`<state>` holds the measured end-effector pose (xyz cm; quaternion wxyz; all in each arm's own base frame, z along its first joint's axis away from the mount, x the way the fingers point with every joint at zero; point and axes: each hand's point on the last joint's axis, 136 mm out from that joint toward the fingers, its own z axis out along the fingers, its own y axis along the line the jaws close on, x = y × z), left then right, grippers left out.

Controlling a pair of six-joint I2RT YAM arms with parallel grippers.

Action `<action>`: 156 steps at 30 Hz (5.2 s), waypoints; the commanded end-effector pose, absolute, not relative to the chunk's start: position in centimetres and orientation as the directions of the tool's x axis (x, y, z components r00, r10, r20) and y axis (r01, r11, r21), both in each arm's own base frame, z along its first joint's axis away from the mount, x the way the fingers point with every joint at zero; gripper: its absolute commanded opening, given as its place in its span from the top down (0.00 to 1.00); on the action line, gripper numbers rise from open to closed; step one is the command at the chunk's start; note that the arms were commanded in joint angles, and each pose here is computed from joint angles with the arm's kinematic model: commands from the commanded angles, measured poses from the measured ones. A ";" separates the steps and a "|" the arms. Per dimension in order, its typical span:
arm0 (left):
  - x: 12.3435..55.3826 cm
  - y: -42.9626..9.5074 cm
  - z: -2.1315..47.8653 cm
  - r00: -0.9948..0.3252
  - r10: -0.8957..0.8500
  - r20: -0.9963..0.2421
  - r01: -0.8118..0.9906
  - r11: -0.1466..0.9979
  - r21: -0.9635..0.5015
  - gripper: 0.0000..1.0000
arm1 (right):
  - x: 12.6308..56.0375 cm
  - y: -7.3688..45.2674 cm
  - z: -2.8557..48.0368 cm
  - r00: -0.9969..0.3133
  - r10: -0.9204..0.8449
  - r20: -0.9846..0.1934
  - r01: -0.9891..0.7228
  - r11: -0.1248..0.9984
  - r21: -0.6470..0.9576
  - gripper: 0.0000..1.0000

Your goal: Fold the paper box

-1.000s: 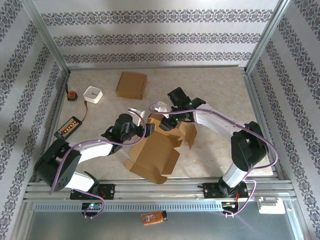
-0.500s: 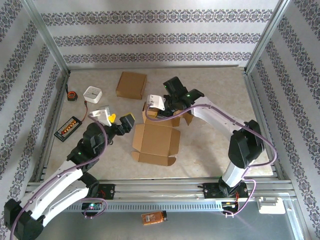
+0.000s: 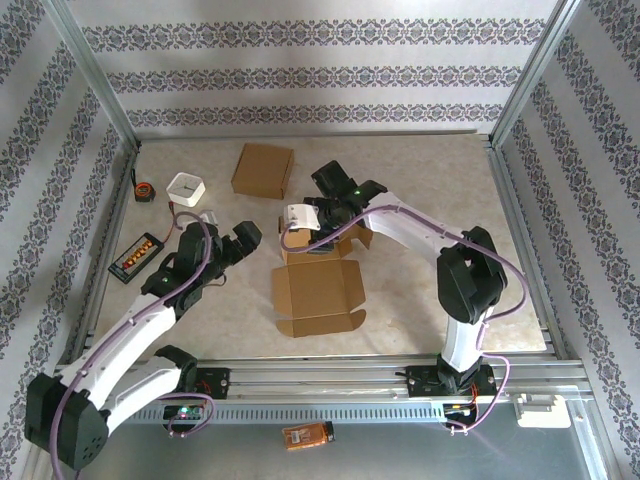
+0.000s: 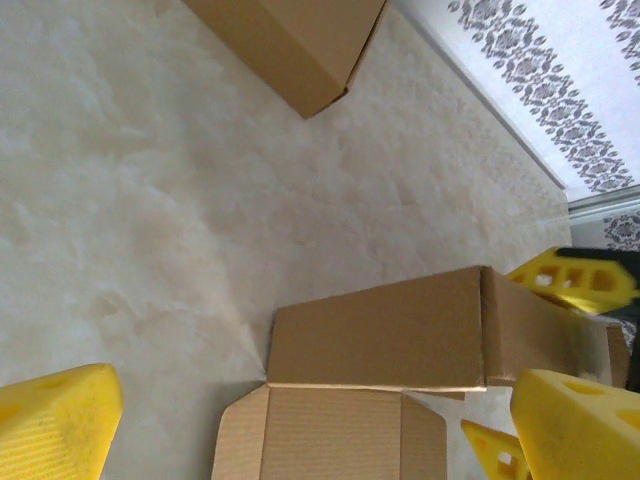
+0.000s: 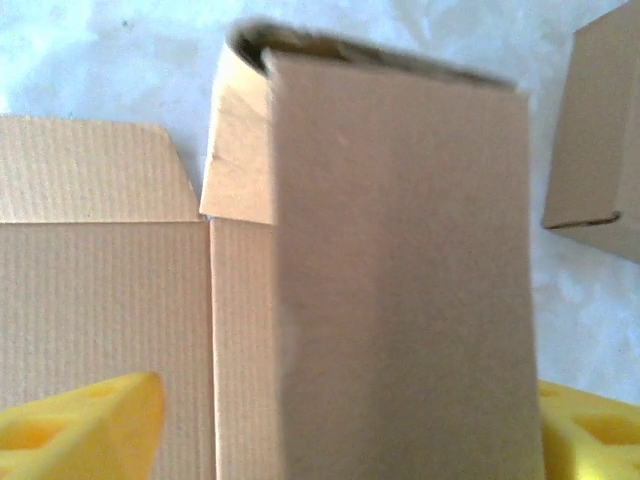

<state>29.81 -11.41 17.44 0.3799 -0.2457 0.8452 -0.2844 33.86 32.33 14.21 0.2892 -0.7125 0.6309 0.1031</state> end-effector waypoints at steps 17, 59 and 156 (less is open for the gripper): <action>37.8 -18.7 19.3 -0.717 -0.587 -0.377 -0.058 0.589 -0.806 0.09 | 36.9 23.3 26.0 -0.855 0.123 -0.504 -0.264 0.733 0.627 0.35; 37.0 -21.8 16.1 -0.808 -0.520 -0.277 -0.051 0.530 -0.847 0.47 | 35.5 25.9 18.0 -0.953 0.161 -0.255 -0.047 0.757 0.651 0.47; 36.7 -19.7 19.1 -0.750 -0.504 -0.428 -0.017 0.662 -0.750 0.15 | 33.3 15.5 8.6 -0.727 -0.089 -0.681 -0.080 0.996 -0.044 0.84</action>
